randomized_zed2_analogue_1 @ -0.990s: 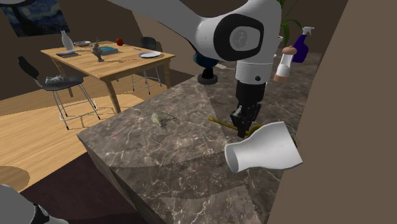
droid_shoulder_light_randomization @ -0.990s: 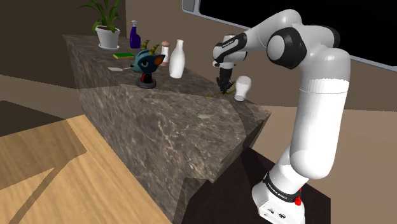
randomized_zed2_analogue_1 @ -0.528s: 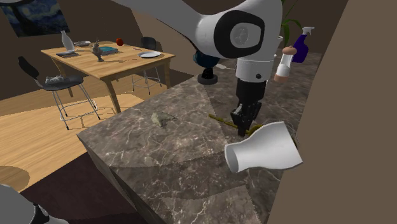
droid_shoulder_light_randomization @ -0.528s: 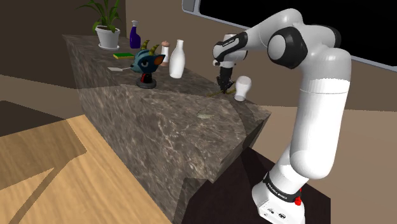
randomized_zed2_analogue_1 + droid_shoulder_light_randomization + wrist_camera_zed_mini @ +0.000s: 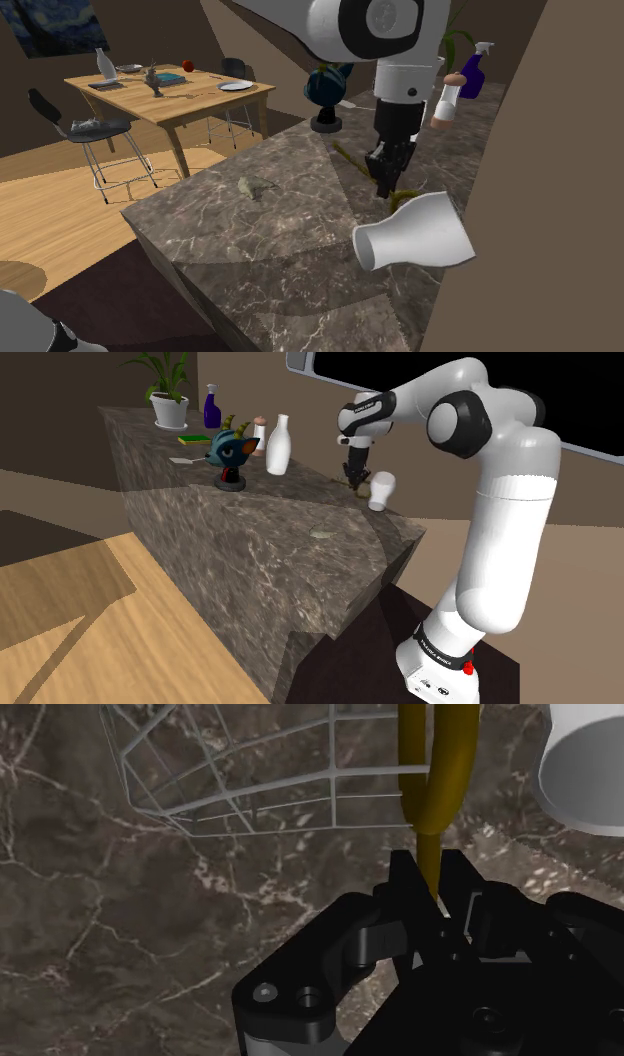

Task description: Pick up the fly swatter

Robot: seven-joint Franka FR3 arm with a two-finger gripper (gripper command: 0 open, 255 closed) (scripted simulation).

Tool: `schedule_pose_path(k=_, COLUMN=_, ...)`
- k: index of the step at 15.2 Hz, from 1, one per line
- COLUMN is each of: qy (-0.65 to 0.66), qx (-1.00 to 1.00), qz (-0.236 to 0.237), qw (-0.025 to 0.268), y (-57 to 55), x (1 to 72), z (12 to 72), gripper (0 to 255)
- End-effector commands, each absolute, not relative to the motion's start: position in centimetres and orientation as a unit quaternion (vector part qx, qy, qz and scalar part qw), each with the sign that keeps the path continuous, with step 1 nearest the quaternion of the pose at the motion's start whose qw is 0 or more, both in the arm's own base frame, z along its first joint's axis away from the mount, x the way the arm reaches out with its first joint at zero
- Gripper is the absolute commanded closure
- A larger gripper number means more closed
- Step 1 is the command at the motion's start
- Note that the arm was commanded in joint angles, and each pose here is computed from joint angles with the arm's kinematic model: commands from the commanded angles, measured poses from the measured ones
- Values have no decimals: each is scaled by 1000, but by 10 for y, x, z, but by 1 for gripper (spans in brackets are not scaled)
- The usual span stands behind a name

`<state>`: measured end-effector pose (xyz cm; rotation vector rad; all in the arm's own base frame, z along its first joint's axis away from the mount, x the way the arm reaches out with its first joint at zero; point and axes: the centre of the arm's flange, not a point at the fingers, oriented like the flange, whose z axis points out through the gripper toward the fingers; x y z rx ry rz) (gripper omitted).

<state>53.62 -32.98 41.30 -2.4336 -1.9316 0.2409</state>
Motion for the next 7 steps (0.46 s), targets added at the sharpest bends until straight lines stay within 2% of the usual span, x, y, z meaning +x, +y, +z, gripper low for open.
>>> schedule_pose_path(k=1, qy=-620, qx=-781, qz=77, qw=13, y=-330, x=536, z=424, gripper=255)
schedule_pose_path(k=7, qy=-620, qx=-781, qz=77, qw=13, y=-330, x=536, z=446, gripper=255)
